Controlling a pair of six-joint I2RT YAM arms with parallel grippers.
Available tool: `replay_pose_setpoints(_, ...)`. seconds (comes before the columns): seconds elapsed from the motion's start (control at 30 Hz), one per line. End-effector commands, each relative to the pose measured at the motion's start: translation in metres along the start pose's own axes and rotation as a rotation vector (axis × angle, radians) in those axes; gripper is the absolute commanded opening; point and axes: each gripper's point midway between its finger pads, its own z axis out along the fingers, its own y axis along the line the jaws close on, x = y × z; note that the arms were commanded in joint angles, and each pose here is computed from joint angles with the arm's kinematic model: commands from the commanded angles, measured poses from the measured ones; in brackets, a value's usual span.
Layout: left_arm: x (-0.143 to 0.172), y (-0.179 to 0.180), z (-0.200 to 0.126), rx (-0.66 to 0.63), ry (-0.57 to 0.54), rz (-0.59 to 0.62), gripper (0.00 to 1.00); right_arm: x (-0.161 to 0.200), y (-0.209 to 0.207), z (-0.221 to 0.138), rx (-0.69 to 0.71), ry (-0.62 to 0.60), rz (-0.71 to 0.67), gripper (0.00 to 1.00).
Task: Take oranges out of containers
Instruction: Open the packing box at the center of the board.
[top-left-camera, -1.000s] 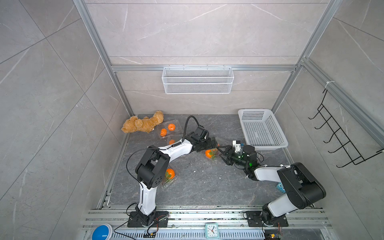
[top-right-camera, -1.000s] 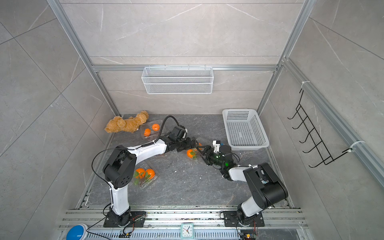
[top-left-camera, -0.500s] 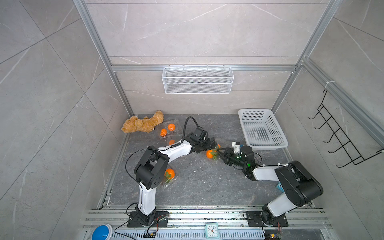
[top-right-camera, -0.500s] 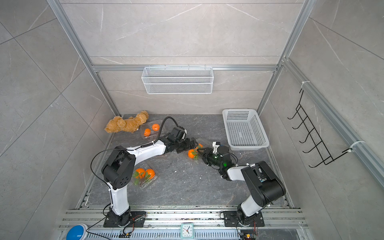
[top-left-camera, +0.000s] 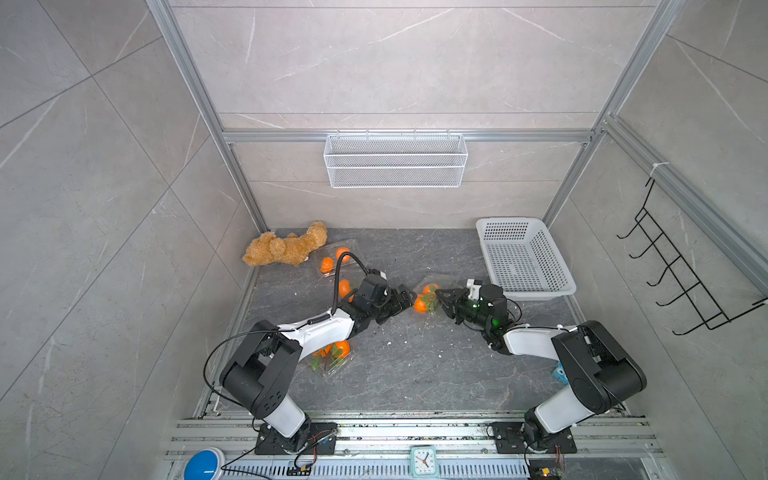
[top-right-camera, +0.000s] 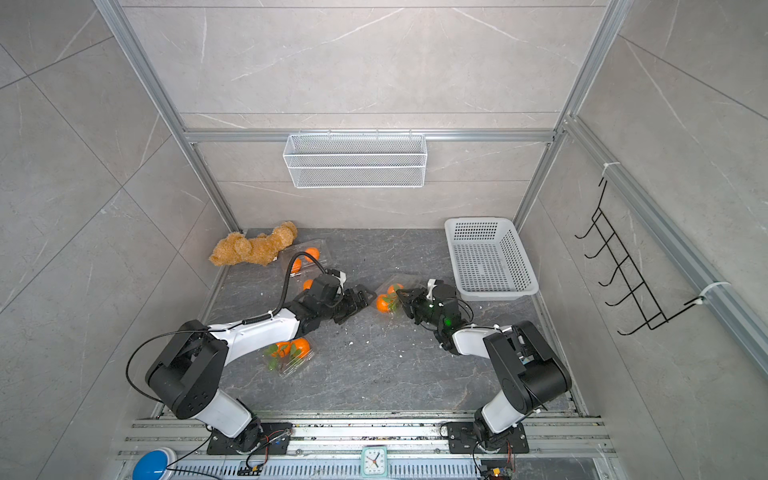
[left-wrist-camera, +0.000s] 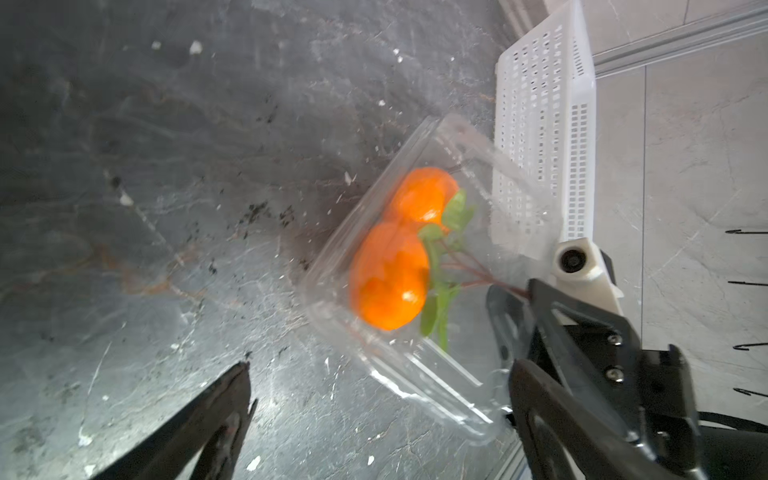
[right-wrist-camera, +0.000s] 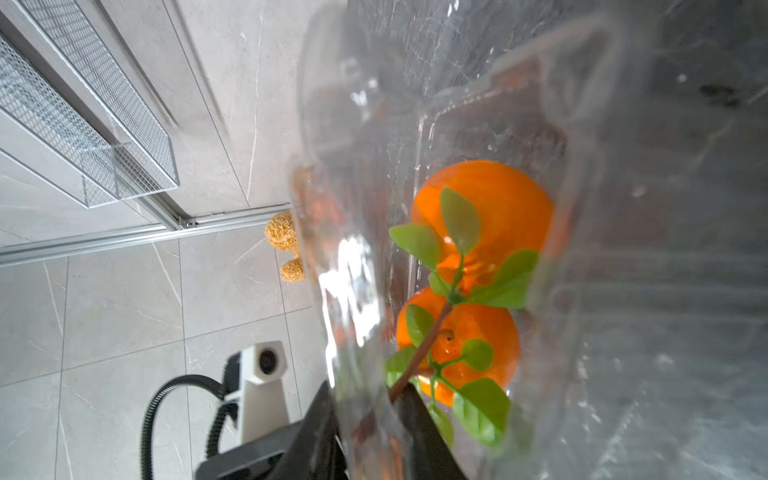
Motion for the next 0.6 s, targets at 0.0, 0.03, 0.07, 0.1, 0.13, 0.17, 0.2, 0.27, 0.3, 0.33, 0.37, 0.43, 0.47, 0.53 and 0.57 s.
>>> replay_pose_setpoints(0.0, -0.009, -0.014, -0.008, 0.103, -0.075, -0.088, 0.97, -0.007, -0.002, 0.007, 0.009, -0.039, 0.065, 0.27)
replay_pose_setpoints(0.03, -0.008, -0.011, -0.007, 0.103, -0.082, -0.107, 0.96, -0.009, -0.003, 0.007, 0.007, -0.046, 0.077, 0.26)
replay_pose_setpoints(0.07, -0.006, -0.008, -0.006, 0.108, -0.086, -0.123, 0.96, -0.01, -0.004, 0.007, 0.005, -0.054, 0.09, 0.25)
replay_pose_setpoints(0.1, -0.004, -0.007, -0.006, 0.116, -0.089, -0.138, 0.95, -0.012, -0.006, 0.008, 0.004, -0.061, 0.104, 0.25)
replay_pose_setpoints(0.13, -0.002, -0.007, -0.005, 0.124, -0.092, -0.147, 0.94, -0.013, -0.006, 0.008, 0.001, -0.067, 0.114, 0.24)
replay_pose_setpoints(0.17, 0.001, -0.006, -0.003, 0.128, -0.093, -0.156, 0.94, -0.013, -0.006, 0.008, -0.002, -0.071, 0.121, 0.23)
replay_pose_setpoints(0.2, 0.004, -0.005, -0.002, 0.131, -0.094, -0.165, 0.94, -0.014, -0.005, 0.007, -0.003, -0.075, 0.125, 0.23)
replay_pose_setpoints(0.27, 0.007, -0.004, 0.003, 0.136, -0.098, -0.178, 0.93, -0.015, -0.005, 0.007, 0.002, -0.081, 0.126, 0.23)
replay_pose_setpoints(0.3, 0.009, -0.003, 0.006, 0.136, -0.096, -0.189, 0.93, -0.015, -0.004, 0.006, 0.002, -0.083, 0.126, 0.23)
replay_pose_setpoints(0.33, 0.009, -0.002, 0.009, 0.139, -0.096, -0.199, 0.93, -0.015, -0.003, 0.005, 0.003, -0.086, 0.126, 0.23)
replay_pose_setpoints(0.37, 0.01, 0.0, 0.012, 0.147, -0.097, -0.216, 0.92, -0.015, -0.003, 0.004, 0.004, -0.088, 0.128, 0.23)
replay_pose_setpoints(0.43, 0.01, 0.002, 0.019, 0.166, -0.101, -0.25, 0.91, -0.015, -0.003, 0.004, 0.001, -0.09, 0.135, 0.22)
replay_pose_setpoints(0.47, 0.009, 0.003, 0.022, 0.176, -0.103, -0.264, 0.91, -0.015, -0.002, 0.004, -0.001, -0.089, 0.139, 0.22)
replay_pose_setpoints(0.53, 0.01, 0.004, 0.027, 0.188, -0.104, -0.281, 0.9, -0.015, -0.004, 0.004, 0.0, -0.088, 0.146, 0.22)
replay_pose_setpoints(0.57, 0.01, 0.005, 0.029, 0.187, -0.104, -0.287, 0.89, -0.015, -0.004, 0.004, -0.003, -0.087, 0.148, 0.22)
